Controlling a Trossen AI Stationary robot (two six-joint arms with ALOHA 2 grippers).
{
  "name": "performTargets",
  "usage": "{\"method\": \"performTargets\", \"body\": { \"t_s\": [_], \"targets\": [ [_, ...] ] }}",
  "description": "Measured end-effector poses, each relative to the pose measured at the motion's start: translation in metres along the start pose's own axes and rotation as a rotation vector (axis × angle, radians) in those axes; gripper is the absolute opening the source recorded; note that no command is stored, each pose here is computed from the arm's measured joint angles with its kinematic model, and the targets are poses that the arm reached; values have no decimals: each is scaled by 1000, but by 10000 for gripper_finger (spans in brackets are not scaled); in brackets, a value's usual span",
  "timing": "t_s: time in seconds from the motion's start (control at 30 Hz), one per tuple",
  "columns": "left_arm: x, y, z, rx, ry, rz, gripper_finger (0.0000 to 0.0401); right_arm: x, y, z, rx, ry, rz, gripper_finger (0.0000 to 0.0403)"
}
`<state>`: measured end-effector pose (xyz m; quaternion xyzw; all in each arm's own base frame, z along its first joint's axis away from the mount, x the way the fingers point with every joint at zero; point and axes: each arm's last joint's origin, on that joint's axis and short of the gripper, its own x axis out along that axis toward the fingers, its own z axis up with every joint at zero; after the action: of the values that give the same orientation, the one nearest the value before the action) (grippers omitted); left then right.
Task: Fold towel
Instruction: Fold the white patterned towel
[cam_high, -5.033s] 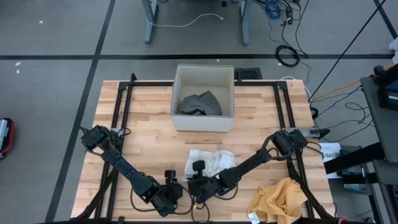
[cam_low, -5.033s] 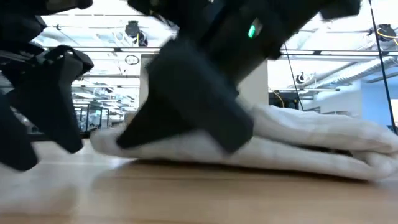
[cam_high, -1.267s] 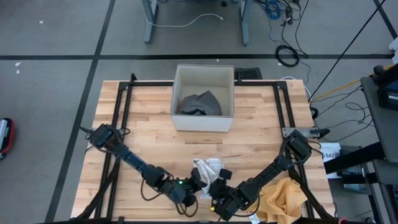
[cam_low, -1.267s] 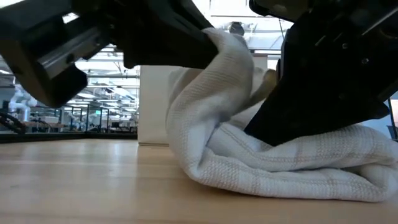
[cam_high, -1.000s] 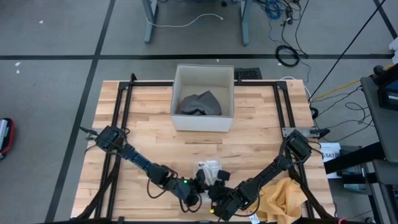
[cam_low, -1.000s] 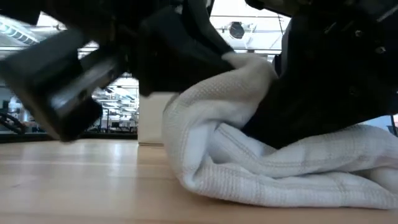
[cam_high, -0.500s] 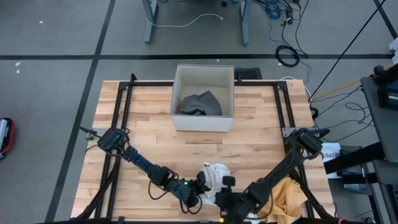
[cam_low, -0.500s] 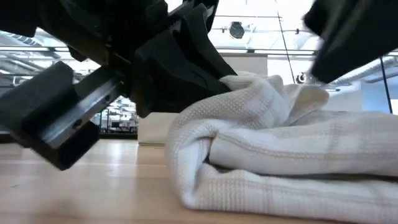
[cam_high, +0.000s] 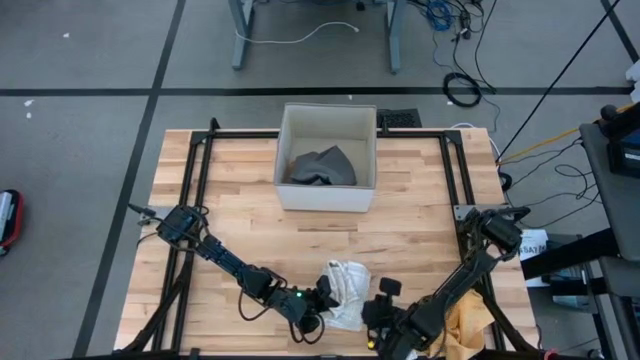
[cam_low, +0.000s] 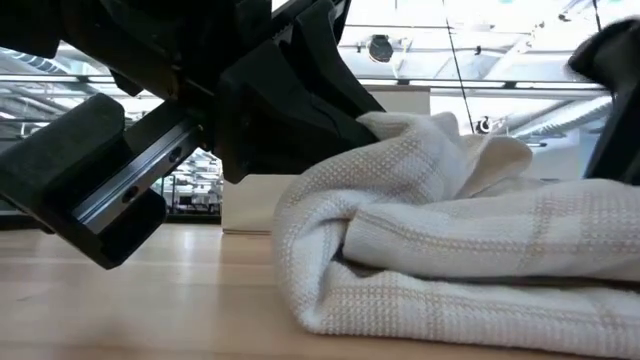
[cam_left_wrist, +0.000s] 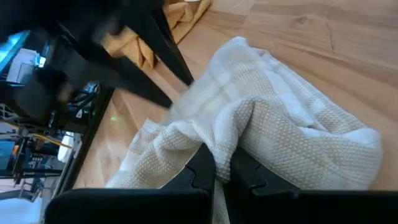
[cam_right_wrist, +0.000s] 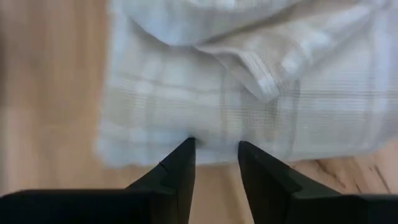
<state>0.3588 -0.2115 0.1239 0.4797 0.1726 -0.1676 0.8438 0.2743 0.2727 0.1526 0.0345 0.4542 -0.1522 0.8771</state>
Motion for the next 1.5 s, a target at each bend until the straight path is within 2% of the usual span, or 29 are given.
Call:
{"method": "performTargets", "body": {
  "t_s": [0.27,0.53,0.7,0.9,1.03,1.2,1.33,1.5],
  "targets": [
    [-2,-3,5,70,-27,-6,19,36,-3,5,-45,10,-51,112],
    [-4,-4,12,105,-135,-36,19,45,-8,17,-54,-4,-54,112],
    [-1,0,8,85,-132,-37,19,49,-9,23,-73,-20,-30,112],
    [2,2,-1,-11,-106,-98,19,42,-11,21,-101,-5,-44,116],
    [2,1,-2,-13,-96,-115,19,23,-16,25,-108,-6,-43,130],
    [1,0,-2,-16,-100,-126,20,7,-13,35,-77,-139,-37,152],
    [1,0,-2,-36,-100,-131,39,10,-7,42,-77,-192,15,171],
    [1,0,-1,-89,-97,-134,93,12,-7,43,-98,-196,12,186]
  ]
}}
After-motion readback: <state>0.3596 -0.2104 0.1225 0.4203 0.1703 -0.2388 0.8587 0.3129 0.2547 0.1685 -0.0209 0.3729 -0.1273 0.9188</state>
